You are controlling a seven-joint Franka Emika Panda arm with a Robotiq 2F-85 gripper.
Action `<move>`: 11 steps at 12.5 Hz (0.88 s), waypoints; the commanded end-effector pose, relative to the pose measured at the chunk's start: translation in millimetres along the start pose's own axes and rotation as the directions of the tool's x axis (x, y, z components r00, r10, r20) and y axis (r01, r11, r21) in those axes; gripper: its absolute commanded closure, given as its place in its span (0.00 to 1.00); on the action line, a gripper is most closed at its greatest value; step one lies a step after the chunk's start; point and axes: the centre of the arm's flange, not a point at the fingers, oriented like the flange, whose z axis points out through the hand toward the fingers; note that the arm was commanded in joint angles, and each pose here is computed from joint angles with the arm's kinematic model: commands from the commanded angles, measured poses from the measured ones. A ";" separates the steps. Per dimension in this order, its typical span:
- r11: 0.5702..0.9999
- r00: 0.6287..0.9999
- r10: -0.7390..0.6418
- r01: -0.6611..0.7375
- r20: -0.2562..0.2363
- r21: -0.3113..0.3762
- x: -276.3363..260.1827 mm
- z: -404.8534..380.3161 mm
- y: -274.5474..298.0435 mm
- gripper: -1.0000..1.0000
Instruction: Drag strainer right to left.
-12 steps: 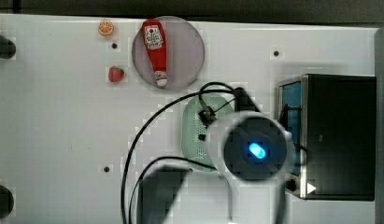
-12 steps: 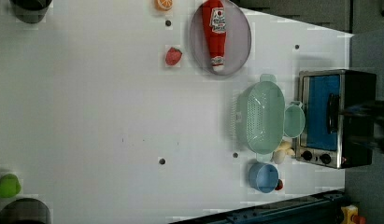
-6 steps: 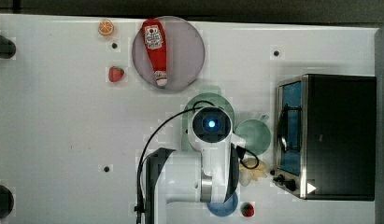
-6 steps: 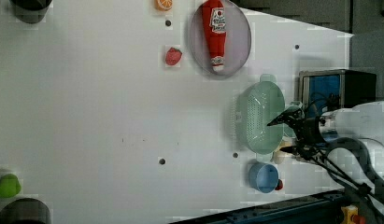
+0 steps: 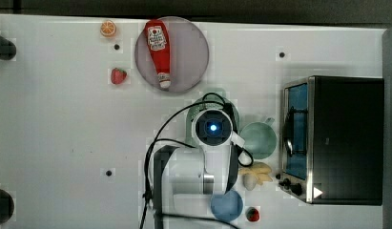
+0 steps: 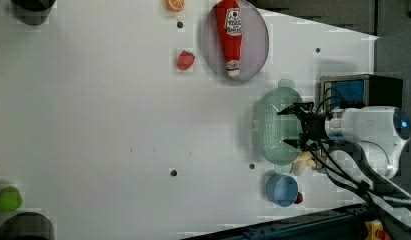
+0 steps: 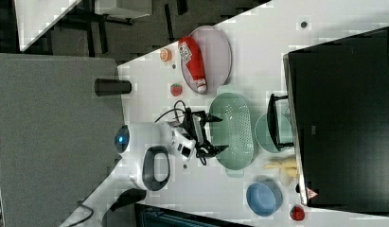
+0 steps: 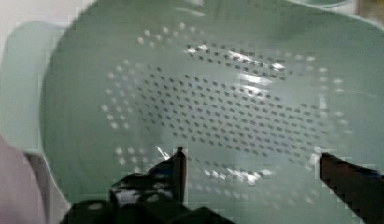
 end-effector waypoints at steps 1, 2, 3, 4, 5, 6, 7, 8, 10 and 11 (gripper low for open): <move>0.997 0.998 0.069 -0.069 0.010 0.021 -16.8 34.7 -3.5 0.00; 0.996 0.997 0.079 -0.079 0.009 0.041 -20.2 42.0 -5.9 0.00; 0.995 0.996 0.093 -0.093 0.010 0.038 -25.3 50.4 -5.6 0.00; 0.995 0.996 0.091 -0.091 0.012 0.031 -32.7 55.8 -5.9 0.00; 0.994 0.994 0.109 -0.109 0.014 0.020 -39.5 60.2 -5.2 0.00; 0.993 0.993 0.114 -0.115 0.016 0.018 -47.8 62.5 -6.3 0.00; 0.995 0.995 0.096 -0.097 0.017 0.019 -57.9 62.6 -7.9 0.00; 0.996 0.996 0.086 -0.086 0.018 0.018 -67.2 62.8 -8.5 0.00; 0.998 0.998 0.064 -0.064 0.021 0.024 -86.1 60.7 -12.3 0.00; 0.998 0.998 0.060 -0.061 0.022 0.019 -95.9 61.4 -12.0 0.00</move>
